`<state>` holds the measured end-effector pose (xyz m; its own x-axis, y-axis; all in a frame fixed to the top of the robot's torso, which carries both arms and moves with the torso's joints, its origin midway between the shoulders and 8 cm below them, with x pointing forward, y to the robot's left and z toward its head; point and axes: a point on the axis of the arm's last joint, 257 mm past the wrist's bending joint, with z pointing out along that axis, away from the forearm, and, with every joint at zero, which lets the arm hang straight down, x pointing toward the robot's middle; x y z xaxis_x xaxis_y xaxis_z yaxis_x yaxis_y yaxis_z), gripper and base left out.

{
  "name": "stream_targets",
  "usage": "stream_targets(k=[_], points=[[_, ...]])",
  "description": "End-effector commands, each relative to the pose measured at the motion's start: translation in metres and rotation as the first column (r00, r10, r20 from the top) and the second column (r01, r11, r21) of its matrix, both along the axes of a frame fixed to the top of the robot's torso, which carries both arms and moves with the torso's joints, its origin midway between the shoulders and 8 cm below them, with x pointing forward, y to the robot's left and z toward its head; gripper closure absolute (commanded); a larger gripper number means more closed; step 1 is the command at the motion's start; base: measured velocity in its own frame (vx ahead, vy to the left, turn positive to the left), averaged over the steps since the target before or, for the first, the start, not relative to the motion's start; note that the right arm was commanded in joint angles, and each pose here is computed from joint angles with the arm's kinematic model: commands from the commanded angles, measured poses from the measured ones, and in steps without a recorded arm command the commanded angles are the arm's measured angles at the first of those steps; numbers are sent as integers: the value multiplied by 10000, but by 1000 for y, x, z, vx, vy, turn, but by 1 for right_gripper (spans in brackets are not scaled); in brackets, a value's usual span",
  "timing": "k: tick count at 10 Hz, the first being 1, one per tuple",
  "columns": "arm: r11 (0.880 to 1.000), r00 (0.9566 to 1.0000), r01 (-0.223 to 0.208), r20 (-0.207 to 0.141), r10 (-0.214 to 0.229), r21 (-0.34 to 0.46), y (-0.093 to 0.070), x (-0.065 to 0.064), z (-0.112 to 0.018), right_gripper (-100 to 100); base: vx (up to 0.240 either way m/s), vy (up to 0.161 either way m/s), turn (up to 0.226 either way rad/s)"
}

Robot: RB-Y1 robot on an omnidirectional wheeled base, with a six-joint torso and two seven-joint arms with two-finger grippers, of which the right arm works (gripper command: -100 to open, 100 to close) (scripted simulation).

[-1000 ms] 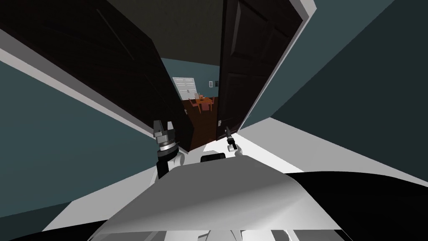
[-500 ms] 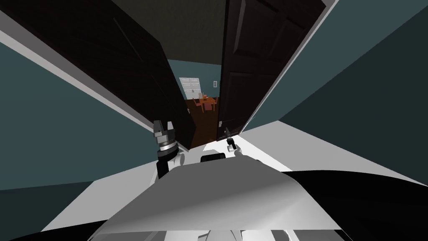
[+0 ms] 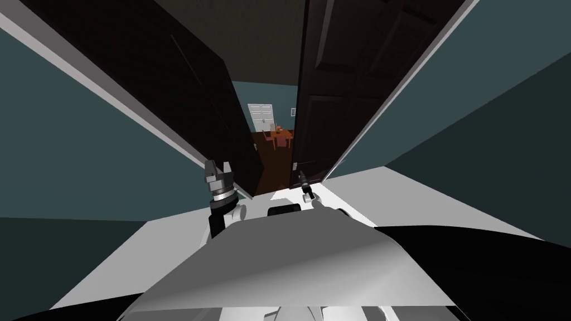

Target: Push the door open

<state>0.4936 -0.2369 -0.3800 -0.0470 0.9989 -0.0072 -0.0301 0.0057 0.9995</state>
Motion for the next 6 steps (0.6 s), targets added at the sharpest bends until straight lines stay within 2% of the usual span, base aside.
stream_targets(k=[1,2,3,6], points=[[10000,9998,-34,-183,35,36,0,0,-7,-100,8,-117,201],[10000,9995,-55,-301,57,58,1,0,-11,-100,11,-131,218],[10000,9997,-43,-223,44,38,1,0,-9,-100,6,-62,45],[10000,9997,31,-232,-30,41,-2,-1,-10,-100,150,6,22]])
